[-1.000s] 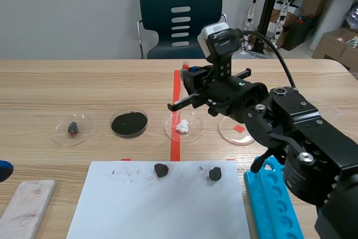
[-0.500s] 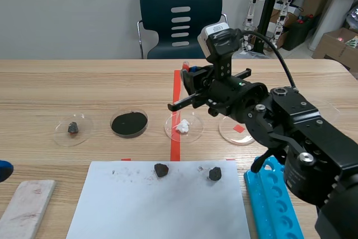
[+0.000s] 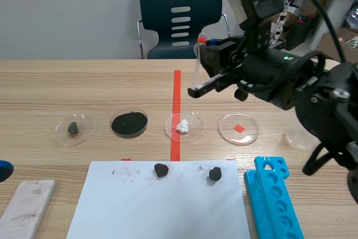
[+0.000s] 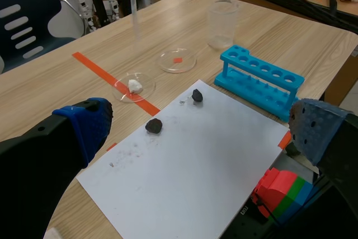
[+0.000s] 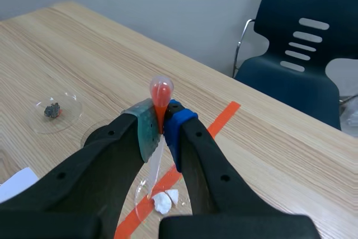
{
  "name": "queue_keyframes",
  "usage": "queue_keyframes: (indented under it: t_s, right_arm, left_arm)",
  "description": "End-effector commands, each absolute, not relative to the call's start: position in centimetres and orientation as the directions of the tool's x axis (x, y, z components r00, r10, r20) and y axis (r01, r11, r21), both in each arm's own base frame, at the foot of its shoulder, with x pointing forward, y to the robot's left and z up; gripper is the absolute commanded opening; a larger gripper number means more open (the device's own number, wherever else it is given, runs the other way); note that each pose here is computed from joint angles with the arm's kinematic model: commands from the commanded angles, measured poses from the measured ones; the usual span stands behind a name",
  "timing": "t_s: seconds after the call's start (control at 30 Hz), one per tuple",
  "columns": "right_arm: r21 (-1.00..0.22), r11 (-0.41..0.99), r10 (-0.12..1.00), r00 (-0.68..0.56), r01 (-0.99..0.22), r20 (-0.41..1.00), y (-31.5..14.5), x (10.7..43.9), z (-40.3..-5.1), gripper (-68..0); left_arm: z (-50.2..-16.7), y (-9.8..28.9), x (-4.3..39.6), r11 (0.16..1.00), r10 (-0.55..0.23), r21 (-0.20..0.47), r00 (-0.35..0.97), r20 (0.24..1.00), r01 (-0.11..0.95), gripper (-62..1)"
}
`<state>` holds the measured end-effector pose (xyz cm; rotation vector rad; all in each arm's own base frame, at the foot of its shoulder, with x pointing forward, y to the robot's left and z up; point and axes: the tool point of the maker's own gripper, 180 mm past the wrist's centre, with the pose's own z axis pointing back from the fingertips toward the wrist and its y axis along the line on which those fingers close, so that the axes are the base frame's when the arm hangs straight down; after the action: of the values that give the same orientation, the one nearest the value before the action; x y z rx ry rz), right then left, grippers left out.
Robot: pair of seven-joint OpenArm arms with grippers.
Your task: Squeeze the dropper onto the mineral
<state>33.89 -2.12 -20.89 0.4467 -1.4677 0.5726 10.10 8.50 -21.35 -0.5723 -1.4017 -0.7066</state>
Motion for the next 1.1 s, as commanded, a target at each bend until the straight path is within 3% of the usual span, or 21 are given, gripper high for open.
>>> queue_keyframes:
  t_s: [0.0,0.67,1.07]
  right_arm:
    - [-0.071,0.797,0.078,-0.015,-0.600,0.997,-2.9,33.4,-19.6,-66.5]
    - [-0.077,0.823,0.102,0.013,-0.562,0.995,-5.8,25.8,-14.7,-66.5]
    - [-0.077,0.823,0.104,0.016,-0.563,0.994,-5.8,25.2,-14.5,-66.5]
  left_arm:
    - [-20.5,8.2,10.3,0.673,-0.069,0.041,0.007,0.998,0.739,1.4]
    - [-20.5,8.2,10.3,0.673,-0.069,0.041,0.007,0.998,0.738,1.4]
    - [-20.5,8.2,10.3,0.673,-0.069,0.041,0.007,0.998,0.739,1.4]
